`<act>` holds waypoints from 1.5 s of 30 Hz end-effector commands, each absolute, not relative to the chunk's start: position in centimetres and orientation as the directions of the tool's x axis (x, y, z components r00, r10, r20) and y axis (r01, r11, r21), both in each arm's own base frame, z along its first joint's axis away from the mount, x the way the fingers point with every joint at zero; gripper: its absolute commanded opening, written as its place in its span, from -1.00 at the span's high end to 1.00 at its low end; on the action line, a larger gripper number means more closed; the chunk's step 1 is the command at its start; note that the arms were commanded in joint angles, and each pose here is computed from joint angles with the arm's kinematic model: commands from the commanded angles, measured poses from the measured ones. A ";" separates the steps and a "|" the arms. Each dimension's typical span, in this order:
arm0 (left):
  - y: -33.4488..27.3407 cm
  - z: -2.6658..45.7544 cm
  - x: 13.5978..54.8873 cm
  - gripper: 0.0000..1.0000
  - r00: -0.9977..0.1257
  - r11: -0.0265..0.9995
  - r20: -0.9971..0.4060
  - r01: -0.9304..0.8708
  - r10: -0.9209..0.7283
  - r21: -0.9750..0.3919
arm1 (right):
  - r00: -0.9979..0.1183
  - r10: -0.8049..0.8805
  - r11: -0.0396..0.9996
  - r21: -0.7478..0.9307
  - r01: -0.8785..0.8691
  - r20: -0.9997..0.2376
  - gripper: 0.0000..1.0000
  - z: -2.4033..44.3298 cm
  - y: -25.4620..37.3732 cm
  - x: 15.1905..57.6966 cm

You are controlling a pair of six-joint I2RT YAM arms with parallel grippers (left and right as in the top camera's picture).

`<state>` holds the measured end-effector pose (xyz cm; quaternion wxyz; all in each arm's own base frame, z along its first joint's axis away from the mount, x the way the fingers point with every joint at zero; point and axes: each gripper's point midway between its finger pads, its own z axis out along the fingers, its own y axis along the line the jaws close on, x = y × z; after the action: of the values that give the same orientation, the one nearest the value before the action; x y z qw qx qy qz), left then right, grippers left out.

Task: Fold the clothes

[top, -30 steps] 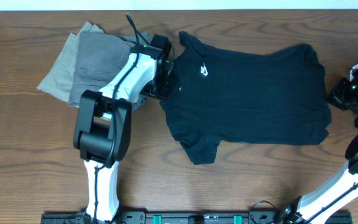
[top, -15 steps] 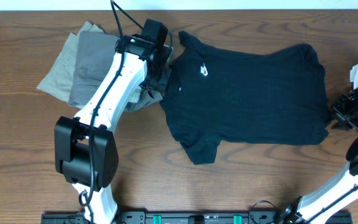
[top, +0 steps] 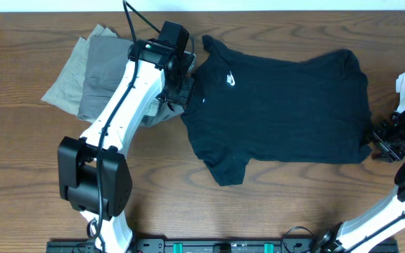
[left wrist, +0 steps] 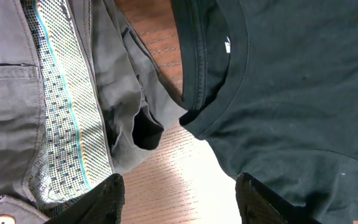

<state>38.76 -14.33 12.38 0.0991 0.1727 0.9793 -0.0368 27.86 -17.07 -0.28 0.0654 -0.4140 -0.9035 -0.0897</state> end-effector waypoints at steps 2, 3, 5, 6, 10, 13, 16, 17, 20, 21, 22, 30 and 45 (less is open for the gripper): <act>-14.4 13.7 38.8 -0.20 -0.916 0.939 -0.236 0.342 0.324 -0.040 | -0.640 0.741 0.625 0.138 0.768 0.206 0.97 0.0 -16.5 27.7; -14.4 13.7 38.8 -0.19 -0.917 0.939 -0.235 0.342 0.324 -0.040 | -0.636 0.744 0.621 0.138 0.772 0.206 0.97 0.4 -16.6 27.6; -14.3 13.7 38.7 -0.19 -0.918 0.939 -0.230 0.342 0.324 -0.040 | -0.629 0.755 0.615 0.131 0.777 0.184 0.97 2.0 -17.4 27.4; -14.3 13.7 38.6 -0.19 -0.918 0.939 -0.228 0.342 0.324 -0.040 | -0.625 0.763 0.612 0.127 0.780 0.163 0.97 3.2 -17.9 27.3; -14.3 13.7 38.6 -0.20 -0.918 0.939 -0.228 0.341 0.324 -0.040 | -0.619 0.784 0.606 0.149 0.781 0.052 0.97 8.3 -18.8 27.2; -14.3 13.7 38.6 -0.20 -0.919 0.939 -0.225 0.341 0.324 -0.040 | -0.617 0.785 0.617 0.156 0.771 -0.060 0.81 11.8 -19.1 27.1; -14.2 13.6 38.1 -0.20 -0.922 0.939 -0.207 0.342 0.326 -0.041 | -0.611 0.778 0.627 0.141 0.766 -0.144 0.63 14.2 -19.4 26.7; -14.1 13.5 37.8 -0.20 -0.924 0.939 -0.195 0.341 0.328 -0.042 | -0.609 0.776 0.629 0.146 0.763 -0.164 0.63 14.8 -19.3 26.7; -13.9 13.4 37.4 -0.20 -0.928 0.939 -0.178 0.341 0.329 -0.042 | -0.606 0.776 0.630 0.149 0.763 -0.176 0.97 15.2 -19.2 26.7; -13.9 13.4 37.3 -0.20 -0.928 0.939 -0.173 0.341 0.329 -0.042 | -0.606 0.776 0.629 0.149 0.763 -0.174 0.97 15.2 -19.2 26.7; -13.9 13.4 37.2 -0.20 -0.929 0.939 -0.167 0.340 0.329 -0.042 | -0.608 0.776 0.629 0.148 0.763 -0.167 0.97 15.0 -19.1 26.6; -13.6 13.3 36.3 -0.20 -0.935 0.940 -0.127 0.339 0.331 -0.044 | -0.595 0.796 0.606 0.139 0.784 -0.112 0.34 11.5 -18.4 25.7; -14.4 13.2 33.2 -0.20 -0.942 0.931 -0.024 0.335 0.335 -0.147 | -0.430 0.899 0.436 0.082 0.896 -0.079 0.02 2.8 -18.0 22.1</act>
<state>33.36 -14.08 12.01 -0.0123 0.1712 0.9831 -0.0639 23.52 -17.75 4.00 -0.0704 -0.4958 -0.8649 -0.0336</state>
